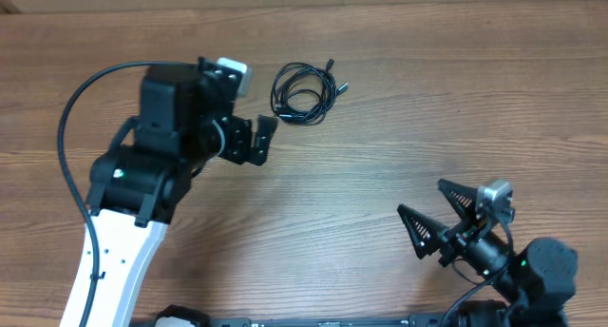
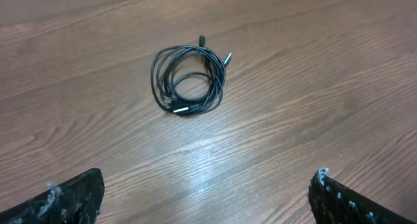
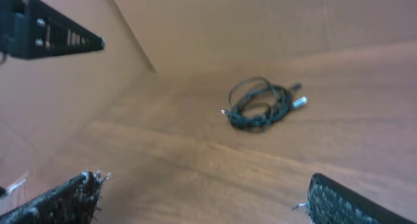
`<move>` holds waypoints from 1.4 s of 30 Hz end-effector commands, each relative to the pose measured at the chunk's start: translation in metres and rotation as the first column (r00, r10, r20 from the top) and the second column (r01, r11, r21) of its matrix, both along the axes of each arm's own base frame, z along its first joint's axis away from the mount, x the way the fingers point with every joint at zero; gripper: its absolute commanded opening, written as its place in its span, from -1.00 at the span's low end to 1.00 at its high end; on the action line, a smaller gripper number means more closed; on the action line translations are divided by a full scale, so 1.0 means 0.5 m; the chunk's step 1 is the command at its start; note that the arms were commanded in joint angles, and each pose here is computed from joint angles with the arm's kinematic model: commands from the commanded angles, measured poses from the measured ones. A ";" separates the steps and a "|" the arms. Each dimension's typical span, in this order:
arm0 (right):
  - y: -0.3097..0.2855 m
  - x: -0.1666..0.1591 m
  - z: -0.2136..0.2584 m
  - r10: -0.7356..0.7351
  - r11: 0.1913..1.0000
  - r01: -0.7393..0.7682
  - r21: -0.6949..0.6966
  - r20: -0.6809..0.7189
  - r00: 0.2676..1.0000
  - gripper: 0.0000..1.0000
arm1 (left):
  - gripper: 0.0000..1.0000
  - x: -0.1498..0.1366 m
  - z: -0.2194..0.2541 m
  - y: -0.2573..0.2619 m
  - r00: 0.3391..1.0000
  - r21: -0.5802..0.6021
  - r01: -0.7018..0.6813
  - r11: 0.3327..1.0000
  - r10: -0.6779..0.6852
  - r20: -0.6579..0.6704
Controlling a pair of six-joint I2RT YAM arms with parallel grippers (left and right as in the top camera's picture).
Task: Untangle cables
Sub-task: 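Reach the left gripper forward over the black cable bundle, then lower the left gripper and pinch a loop of the black cable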
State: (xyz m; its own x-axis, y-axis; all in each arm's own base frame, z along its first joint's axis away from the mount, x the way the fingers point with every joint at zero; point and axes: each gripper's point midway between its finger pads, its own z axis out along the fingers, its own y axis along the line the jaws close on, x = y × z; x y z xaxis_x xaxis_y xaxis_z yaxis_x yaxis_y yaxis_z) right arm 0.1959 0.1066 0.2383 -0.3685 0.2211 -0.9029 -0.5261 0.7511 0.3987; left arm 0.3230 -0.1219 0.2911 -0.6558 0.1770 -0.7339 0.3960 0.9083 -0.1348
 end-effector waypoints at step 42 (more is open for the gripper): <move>-0.027 0.246 0.052 -0.089 0.995 0.023 -0.098 -0.747 0.659 0.96 | 0.55 0.363 -0.466 -0.145 0.950 0.281 0.027 0.959 0.063 -0.306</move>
State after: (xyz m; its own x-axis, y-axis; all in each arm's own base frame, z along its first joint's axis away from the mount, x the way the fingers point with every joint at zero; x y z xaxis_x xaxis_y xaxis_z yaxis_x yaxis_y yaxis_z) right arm 0.3161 0.0957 0.2576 -0.9273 0.2108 -0.3093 -0.0190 0.7987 0.6014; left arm 0.4961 -0.2025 0.0698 -0.8452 0.3211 -0.4273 0.3636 0.9314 -0.0191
